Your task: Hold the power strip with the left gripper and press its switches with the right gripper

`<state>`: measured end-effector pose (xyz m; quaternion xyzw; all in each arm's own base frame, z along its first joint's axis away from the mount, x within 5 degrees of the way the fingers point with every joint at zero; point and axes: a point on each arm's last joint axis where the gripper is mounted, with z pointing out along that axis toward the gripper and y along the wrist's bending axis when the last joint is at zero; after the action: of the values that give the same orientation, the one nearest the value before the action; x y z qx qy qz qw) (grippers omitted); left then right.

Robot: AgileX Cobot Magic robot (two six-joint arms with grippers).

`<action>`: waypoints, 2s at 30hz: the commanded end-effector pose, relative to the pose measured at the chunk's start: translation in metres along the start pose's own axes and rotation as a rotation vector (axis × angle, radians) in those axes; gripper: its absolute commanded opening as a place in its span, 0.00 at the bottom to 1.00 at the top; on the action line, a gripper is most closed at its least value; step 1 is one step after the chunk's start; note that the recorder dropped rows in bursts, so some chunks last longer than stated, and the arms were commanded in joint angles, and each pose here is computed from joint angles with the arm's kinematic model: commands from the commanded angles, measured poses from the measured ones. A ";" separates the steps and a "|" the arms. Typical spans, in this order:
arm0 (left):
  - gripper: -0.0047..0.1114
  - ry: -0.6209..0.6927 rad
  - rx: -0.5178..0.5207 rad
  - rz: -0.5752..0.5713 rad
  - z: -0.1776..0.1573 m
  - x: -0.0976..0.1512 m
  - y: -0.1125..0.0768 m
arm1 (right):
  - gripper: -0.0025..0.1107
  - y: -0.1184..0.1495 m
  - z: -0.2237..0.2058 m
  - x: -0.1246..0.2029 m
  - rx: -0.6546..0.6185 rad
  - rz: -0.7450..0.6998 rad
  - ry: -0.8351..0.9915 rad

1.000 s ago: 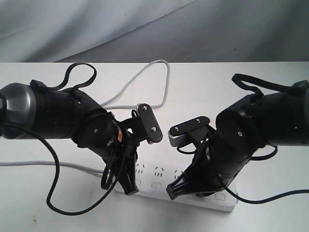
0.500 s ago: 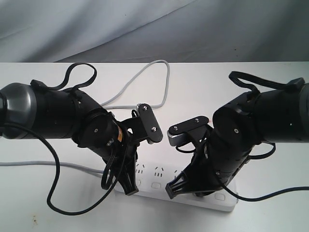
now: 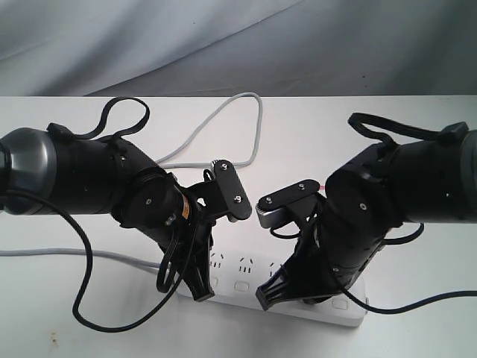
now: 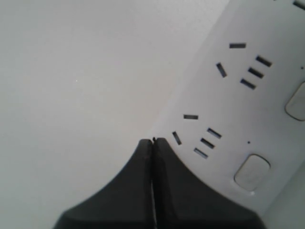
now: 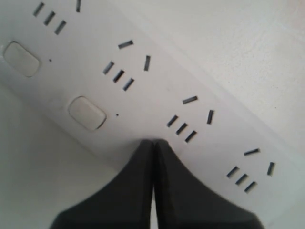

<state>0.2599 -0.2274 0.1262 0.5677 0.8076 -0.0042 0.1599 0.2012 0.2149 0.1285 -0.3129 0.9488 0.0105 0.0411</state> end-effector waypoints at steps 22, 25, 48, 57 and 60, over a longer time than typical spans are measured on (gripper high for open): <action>0.04 0.141 0.073 -0.030 0.017 0.017 -0.012 | 0.02 -0.013 -0.046 0.008 0.045 -0.174 -0.153; 0.04 0.137 0.071 -0.030 0.017 0.016 -0.012 | 0.02 -0.011 -0.043 0.007 0.030 -0.171 -0.151; 0.04 0.137 0.071 -0.033 0.017 0.016 -0.012 | 0.02 0.002 -0.018 0.003 -0.090 -0.189 -0.114; 0.04 0.143 0.074 -0.032 0.017 0.017 -0.012 | 0.02 0.001 0.008 0.008 -0.081 -0.185 0.026; 0.04 0.143 0.074 -0.032 0.017 0.017 -0.012 | 0.02 0.001 0.016 0.010 -0.079 -0.185 0.060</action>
<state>0.2597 -0.2271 0.1245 0.5585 0.8147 -0.0050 0.1557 0.1993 0.2171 0.1364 -0.4018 0.9123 0.0563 0.0558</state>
